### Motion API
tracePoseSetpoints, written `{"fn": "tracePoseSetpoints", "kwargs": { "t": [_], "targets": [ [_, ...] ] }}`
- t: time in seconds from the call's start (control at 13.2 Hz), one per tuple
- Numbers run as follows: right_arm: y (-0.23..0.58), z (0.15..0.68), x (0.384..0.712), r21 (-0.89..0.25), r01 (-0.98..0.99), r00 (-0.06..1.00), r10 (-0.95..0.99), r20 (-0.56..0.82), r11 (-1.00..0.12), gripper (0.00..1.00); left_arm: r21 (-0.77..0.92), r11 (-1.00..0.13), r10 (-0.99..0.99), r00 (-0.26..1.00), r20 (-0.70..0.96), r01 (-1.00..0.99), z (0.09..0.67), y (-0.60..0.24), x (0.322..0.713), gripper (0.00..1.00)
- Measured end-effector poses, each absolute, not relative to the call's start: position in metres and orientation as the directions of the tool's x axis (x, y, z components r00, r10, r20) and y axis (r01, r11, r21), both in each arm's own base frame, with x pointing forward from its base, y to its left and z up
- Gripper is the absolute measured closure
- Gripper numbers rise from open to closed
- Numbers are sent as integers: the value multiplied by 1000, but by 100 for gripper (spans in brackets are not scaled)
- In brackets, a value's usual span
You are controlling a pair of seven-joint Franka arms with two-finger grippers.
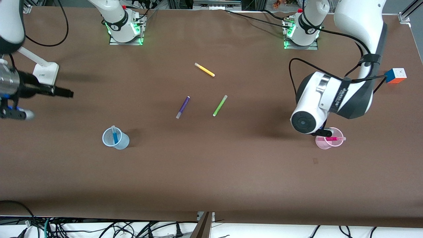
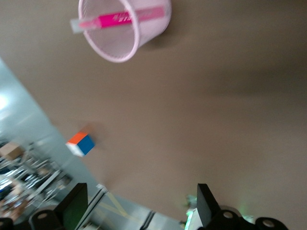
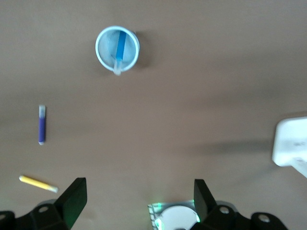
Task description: Place pink and blue markers in matching cups
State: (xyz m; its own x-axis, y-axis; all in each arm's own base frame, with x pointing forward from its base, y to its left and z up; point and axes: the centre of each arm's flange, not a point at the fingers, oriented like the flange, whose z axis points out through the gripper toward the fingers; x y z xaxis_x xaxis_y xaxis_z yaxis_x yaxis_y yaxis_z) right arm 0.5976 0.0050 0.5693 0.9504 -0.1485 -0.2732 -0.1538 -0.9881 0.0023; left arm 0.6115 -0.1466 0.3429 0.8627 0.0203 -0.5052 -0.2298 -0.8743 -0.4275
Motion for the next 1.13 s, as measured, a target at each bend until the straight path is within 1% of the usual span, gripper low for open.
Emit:
{"fn": "tracePoseSetpoints", "kwargs": {
  "t": [0.23,0.38,0.53,0.68,0.76,0.98,1.13],
  "targets": [
    [0,590,583,5,-148,953,-144,-267,-989,1,-349,-925,-5,921,-389,-153,360,-138,630,0],
    [2,583,583,5,-143,950,-139,-278,-990,1,-283,-951,-29,944,-328,-127,377,-134,638,0],
    [7,578,584,4,-135,951,-131,-278,-991,1,-161,-979,-74,952,-297,-126,403,-116,643,0],
    [9,578,584,3,-131,953,-127,-275,-991,1,-62,-991,-100,965,-242,-119,446,-89,642,0],
    [11,578,584,3,-128,954,-123,-275,-992,1,-51,-992,-104,975,-199,-116,475,-81,638,0],
    [20,578,584,3,-113,956,-110,-274,-994,1,-55,-992,-110,992,-59,-113,564,-84,612,0],
    [21,578,584,3,-110,956,-107,-274,-994,1,-7,-995,-98,995,8,-98,609,-86,591,0]
  ]
}}
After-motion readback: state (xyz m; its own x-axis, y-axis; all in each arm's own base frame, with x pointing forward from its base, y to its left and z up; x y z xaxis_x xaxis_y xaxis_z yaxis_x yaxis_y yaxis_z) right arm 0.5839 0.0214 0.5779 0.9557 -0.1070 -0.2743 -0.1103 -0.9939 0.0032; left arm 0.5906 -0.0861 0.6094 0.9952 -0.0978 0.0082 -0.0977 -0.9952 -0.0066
